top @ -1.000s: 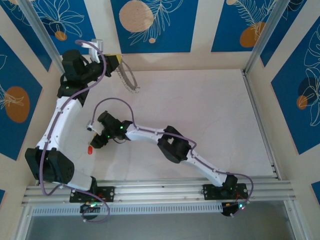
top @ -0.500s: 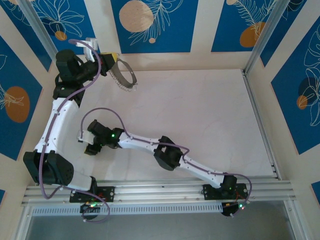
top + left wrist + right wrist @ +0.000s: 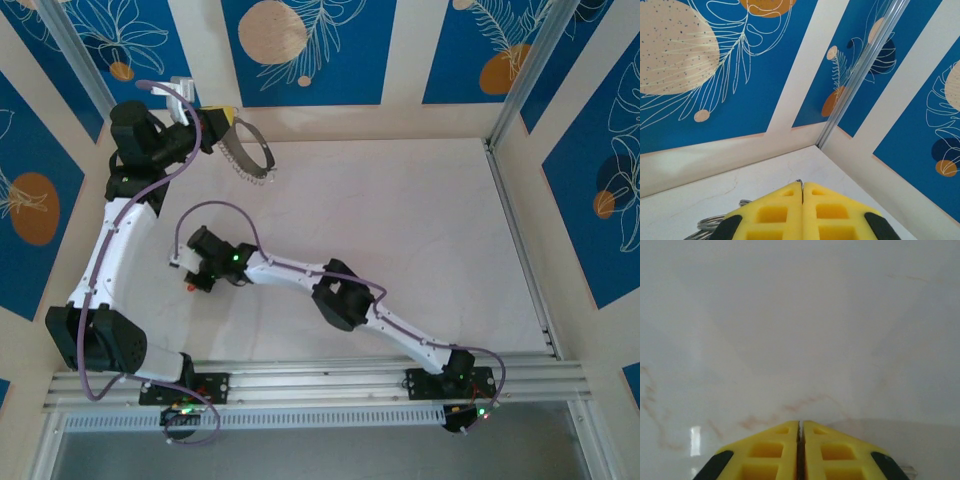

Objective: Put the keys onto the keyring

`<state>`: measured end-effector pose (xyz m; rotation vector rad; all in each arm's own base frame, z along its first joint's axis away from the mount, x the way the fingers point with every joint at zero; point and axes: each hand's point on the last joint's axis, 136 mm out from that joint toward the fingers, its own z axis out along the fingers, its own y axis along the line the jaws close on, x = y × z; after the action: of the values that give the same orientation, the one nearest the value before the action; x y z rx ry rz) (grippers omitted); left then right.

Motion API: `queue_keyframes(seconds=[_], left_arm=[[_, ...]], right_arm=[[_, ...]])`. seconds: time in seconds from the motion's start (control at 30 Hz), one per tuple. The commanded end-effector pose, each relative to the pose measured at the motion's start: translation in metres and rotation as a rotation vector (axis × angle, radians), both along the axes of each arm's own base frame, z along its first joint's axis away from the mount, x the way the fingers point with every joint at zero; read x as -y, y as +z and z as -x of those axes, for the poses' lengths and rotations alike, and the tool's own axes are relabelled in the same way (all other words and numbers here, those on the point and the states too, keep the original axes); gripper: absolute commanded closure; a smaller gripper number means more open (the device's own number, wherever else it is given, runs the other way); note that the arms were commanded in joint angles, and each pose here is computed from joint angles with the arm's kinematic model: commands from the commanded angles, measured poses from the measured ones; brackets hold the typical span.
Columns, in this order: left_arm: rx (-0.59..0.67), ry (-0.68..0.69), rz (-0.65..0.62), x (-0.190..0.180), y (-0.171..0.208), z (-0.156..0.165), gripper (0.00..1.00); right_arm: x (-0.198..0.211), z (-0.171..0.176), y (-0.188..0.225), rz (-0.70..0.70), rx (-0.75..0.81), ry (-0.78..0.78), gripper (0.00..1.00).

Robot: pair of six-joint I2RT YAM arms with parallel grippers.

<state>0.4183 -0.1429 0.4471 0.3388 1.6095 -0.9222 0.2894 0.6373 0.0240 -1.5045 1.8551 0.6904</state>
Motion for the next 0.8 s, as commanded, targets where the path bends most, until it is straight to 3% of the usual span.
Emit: queue_keyframes(seconds=[0.0,0.3,0.77], left_arm=[[0.066,-0.012,0.0,-0.003,0.018,0.011,1.0],[0.066,-0.019,0.0,-0.002,0.017,0.013,1.0],[0.032,-0.068,0.031,0.005,0.013,0.021,1.0]], right_arm=[[0.041,-0.003,-0.051,0.163,-0.107,-0.061,0.91],[0.094,-0.017,-0.059,0.213,-0.142,-0.147,0.97],[0.239,-0.027,-0.064,0.274,-0.229,-0.42,0.99]])
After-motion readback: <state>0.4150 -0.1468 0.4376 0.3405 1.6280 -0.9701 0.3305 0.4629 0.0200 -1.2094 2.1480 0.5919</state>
